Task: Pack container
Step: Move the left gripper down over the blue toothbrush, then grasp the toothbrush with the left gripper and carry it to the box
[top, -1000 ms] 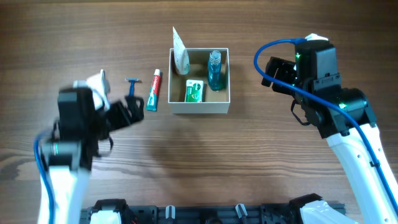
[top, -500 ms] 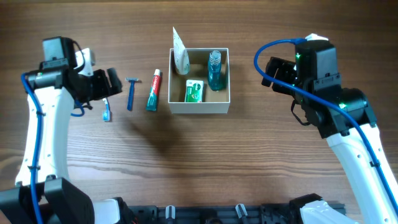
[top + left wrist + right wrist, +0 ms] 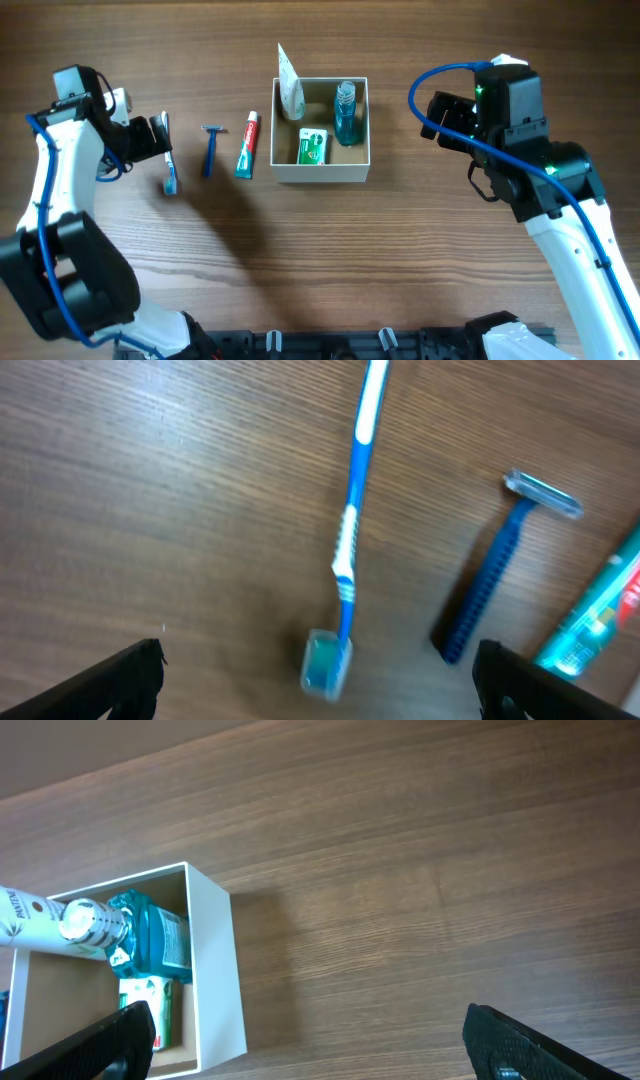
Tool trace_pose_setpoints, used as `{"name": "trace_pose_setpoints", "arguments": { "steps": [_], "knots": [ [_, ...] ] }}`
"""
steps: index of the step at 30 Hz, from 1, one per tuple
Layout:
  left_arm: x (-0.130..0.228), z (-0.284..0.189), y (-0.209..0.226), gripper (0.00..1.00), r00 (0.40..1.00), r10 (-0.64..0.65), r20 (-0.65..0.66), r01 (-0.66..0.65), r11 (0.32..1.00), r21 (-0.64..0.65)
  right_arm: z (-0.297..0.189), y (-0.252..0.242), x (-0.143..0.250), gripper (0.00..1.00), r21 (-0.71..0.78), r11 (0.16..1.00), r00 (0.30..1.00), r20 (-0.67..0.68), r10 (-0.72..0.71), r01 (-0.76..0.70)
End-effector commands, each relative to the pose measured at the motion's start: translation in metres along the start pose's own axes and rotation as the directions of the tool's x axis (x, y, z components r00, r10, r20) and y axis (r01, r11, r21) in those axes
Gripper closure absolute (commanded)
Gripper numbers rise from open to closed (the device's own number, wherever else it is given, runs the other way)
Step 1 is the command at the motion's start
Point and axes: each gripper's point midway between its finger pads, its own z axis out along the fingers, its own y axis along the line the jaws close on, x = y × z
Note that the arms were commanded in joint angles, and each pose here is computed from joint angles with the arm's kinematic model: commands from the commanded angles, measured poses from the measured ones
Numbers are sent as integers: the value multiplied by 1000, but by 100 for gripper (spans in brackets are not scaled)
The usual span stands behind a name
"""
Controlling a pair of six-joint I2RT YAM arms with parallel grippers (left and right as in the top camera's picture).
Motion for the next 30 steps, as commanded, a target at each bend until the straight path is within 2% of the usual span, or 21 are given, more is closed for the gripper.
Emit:
{"name": "trace_pose_setpoints", "arguments": {
  "steps": [1,7,11,17,22,30],
  "knots": [
    [-5,16,5,2,998,54,-18,-54,998,-31,0,3,-2,0,-9,1000,1000,0,11,-11],
    [-11,29,4,9,996,86,-10,-87,993,-77,0,3,-2,0,-9,1000,1000,0,10,-10],
    [-19,32,-6,9,993,119,18,-116,989,-92,0,3,-2,0,-9,1000,1000,0,11,-11],
    [-18,43,-5,11,987,161,-4,-158,968,-196,0,3,-2,0,-9,1000,1000,0,11,-11],
    [-11,59,-3,12,992,118,-41,-124,972,-199,0,3,-2,0,-9,1000,1000,0,10,-10],
    [-5,72,-1,20,995,79,-64,-91,975,-202,0,3,-2,0,-9,1000,1000,0,11,-11]
  ]
}}
